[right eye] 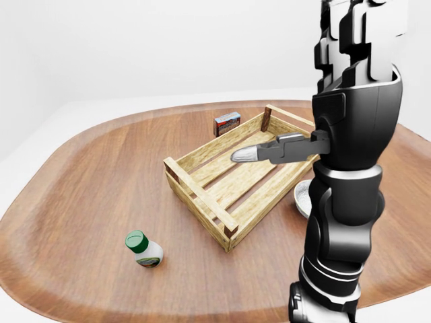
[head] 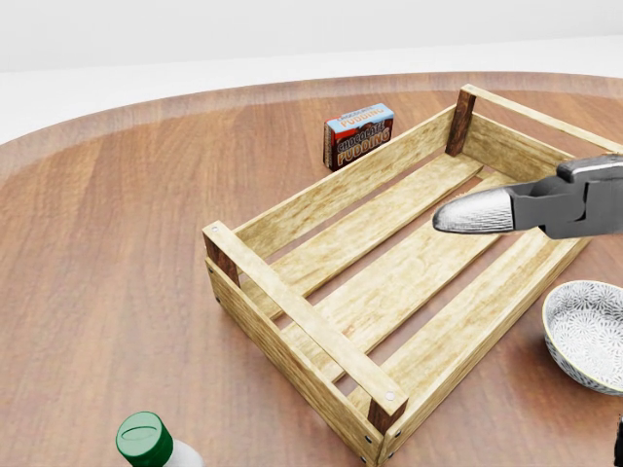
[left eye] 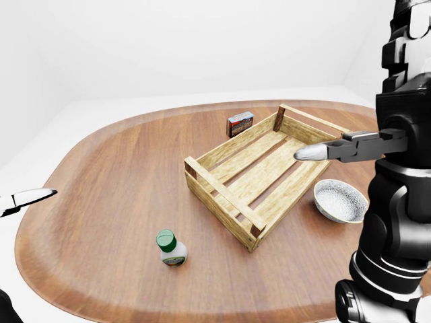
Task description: Pick up the salad dressing and put it in the tray.
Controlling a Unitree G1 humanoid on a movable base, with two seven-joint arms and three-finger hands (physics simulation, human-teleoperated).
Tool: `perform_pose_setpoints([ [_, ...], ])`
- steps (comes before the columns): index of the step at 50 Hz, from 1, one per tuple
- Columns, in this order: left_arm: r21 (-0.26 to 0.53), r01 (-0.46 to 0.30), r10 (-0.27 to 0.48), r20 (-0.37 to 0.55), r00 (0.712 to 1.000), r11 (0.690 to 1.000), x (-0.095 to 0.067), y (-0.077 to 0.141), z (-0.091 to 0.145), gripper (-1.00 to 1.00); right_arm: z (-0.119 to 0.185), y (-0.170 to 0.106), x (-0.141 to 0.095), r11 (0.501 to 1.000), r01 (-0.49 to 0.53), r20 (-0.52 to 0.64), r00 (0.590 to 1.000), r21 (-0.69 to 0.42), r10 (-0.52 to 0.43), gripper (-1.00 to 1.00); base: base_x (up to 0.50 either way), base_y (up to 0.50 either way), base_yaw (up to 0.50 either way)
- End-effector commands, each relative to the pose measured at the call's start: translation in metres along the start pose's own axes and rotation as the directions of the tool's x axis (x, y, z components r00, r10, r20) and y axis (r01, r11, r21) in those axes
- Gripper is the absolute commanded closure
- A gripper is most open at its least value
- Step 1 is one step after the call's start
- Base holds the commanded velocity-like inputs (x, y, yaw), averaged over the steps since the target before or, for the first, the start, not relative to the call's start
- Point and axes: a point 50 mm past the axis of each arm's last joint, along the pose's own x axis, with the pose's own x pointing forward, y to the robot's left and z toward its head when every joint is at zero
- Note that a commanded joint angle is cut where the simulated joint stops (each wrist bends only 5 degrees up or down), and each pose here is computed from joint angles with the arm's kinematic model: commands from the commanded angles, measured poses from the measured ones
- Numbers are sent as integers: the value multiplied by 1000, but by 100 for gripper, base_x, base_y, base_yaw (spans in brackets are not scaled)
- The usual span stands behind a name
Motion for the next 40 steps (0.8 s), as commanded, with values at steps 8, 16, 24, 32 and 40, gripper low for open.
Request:
perform_pose_setpoints([
  [8,-2,3,-3,-13,1000,1000,-1,0,-3,-100,-8,64,12,982,-176,-9,984,70,177,-100,0,0,0],
  [16,-1,2,-2,-11,1000,1000,-1,0,-2,-100,-15,99,6,954,-273,-57,958,123,281,-100,0,0,0],
  [24,-3,3,-3,-13,1000,1000,-1,0,-3,-100,-19,124,-4,926,-340,-99,928,168,358,-100,0,0,0],
  [32,-5,6,-6,-25,1000,1000,-2,-1,-6,-100,-23,149,-17,890,-395,-146,890,227,432,-100,0,0,0],
  [40,-4,7,-7,-36,999,1000,-2,0,-8,-100,-28,171,-34,852,-437,-197,844,288,499,-100,0,0,0],
])
